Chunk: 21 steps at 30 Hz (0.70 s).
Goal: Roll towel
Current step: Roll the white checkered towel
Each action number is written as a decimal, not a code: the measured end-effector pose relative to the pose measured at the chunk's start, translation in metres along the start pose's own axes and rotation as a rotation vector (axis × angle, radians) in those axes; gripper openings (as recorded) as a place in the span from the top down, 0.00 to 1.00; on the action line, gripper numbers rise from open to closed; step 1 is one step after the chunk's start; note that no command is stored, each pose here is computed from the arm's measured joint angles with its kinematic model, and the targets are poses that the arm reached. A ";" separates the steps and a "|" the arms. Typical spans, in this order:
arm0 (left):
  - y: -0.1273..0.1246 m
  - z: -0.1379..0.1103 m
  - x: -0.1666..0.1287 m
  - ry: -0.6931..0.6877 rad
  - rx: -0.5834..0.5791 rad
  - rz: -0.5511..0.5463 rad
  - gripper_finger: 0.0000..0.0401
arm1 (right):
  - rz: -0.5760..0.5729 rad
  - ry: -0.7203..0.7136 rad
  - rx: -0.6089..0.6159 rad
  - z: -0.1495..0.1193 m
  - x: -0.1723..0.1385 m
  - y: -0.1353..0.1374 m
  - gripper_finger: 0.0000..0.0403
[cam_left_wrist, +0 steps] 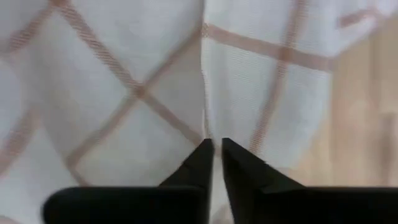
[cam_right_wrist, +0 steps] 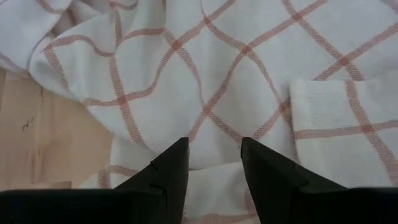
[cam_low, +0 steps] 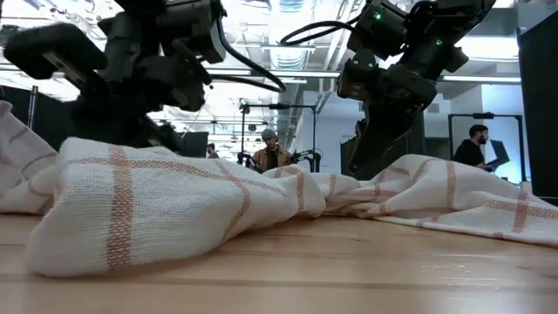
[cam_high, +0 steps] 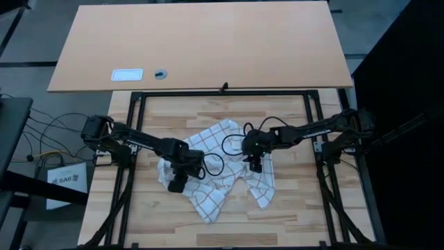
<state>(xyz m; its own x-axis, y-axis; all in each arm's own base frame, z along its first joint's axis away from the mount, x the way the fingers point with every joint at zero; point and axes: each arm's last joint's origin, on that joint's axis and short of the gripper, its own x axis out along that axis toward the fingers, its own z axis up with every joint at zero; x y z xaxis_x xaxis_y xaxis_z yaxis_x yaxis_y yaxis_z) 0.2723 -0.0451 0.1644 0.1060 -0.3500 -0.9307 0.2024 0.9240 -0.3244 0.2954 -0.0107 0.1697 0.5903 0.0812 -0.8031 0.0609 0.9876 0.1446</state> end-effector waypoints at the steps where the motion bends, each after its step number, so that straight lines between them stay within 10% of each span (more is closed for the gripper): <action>1: -0.001 -0.001 0.000 0.009 -0.004 -0.001 0.98 | -0.003 -0.001 0.003 0.000 0.000 -0.001 0.67; 15: -0.049 -0.015 -0.008 0.057 -0.034 -0.031 1.00 | -0.019 0.028 -0.022 -0.002 -0.001 -0.008 0.67; 21: -0.026 -0.002 -0.015 -0.111 -0.071 0.294 0.98 | -0.022 0.016 -0.041 -0.001 -0.001 -0.011 0.67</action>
<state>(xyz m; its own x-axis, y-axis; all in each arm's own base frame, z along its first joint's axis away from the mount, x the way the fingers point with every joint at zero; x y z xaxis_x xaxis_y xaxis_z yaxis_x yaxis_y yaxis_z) 0.2639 -0.0638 0.1863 0.2562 -0.0776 -0.9635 0.0793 0.9951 -0.0590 0.2932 -0.0210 0.1684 0.5762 0.0612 -0.8150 0.0401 0.9939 0.1030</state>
